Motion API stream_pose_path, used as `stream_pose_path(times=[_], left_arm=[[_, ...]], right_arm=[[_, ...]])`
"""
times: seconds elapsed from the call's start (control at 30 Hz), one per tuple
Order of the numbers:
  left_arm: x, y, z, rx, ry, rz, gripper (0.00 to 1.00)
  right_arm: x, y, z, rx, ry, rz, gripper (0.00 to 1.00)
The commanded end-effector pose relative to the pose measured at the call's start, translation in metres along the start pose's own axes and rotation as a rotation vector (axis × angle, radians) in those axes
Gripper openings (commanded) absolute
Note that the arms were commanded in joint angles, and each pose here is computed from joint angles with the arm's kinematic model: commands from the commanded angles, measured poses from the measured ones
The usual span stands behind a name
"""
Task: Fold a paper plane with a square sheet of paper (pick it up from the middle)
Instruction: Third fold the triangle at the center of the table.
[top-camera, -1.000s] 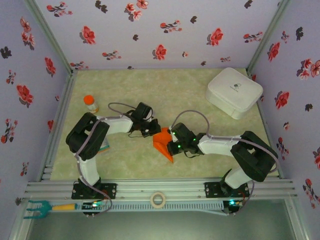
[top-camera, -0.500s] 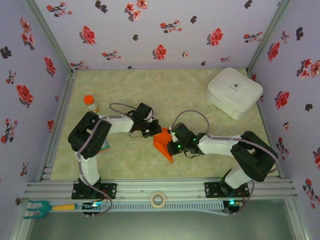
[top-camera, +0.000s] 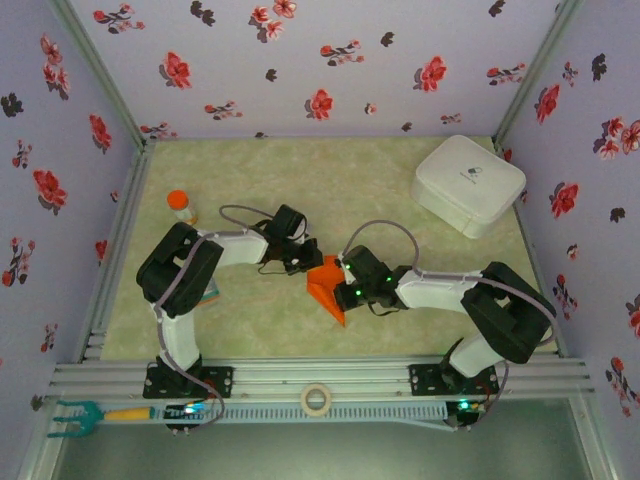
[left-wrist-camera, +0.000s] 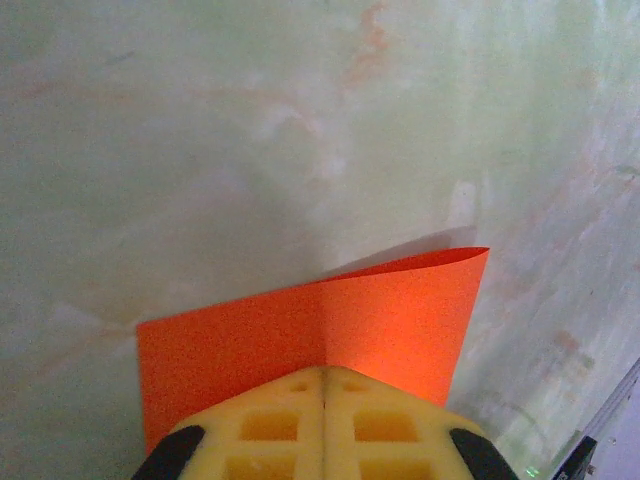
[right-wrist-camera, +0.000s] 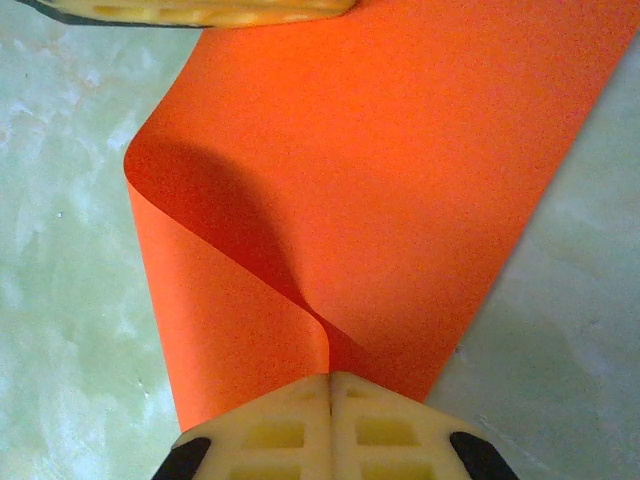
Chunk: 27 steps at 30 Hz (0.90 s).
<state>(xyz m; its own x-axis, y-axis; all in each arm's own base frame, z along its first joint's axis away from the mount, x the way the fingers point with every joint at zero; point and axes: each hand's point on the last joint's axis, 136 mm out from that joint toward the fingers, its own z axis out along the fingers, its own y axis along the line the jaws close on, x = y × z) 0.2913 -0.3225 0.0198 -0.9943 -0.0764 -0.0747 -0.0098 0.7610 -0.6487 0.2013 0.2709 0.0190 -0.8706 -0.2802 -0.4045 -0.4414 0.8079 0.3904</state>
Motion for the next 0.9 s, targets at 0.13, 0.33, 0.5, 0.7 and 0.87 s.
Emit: stream_pose_path(times=[0.13, 0.33, 0.5, 0.7, 0.87], left_arm=[[-0.003, -0.004, -0.004, 0.000, 0.000, 0.026, 0.04], [-0.003, -0.002, -0.004, -0.003, -0.001, 0.024, 0.04], [-0.003, -0.002, -0.003, -0.005, 0.001, 0.026, 0.04], [-0.002, 0.001, -0.001, -0.010, 0.004, 0.021, 0.03], [-0.001, 0.004, -0.002, -0.018, 0.005, 0.018, 0.03]], right_arm=[[-0.006, 0.001, -0.004, -0.004, -0.014, 0.003, 0.03], [-0.006, 0.002, -0.004, -0.004, -0.010, 0.003, 0.03], [-0.009, 0.003, -0.006, -0.008, -0.018, 0.001, 0.03], [-0.015, 0.008, -0.010, -0.015, -0.032, -0.011, 0.03], [-0.017, 0.008, -0.012, -0.014, -0.036, -0.022, 0.03]])
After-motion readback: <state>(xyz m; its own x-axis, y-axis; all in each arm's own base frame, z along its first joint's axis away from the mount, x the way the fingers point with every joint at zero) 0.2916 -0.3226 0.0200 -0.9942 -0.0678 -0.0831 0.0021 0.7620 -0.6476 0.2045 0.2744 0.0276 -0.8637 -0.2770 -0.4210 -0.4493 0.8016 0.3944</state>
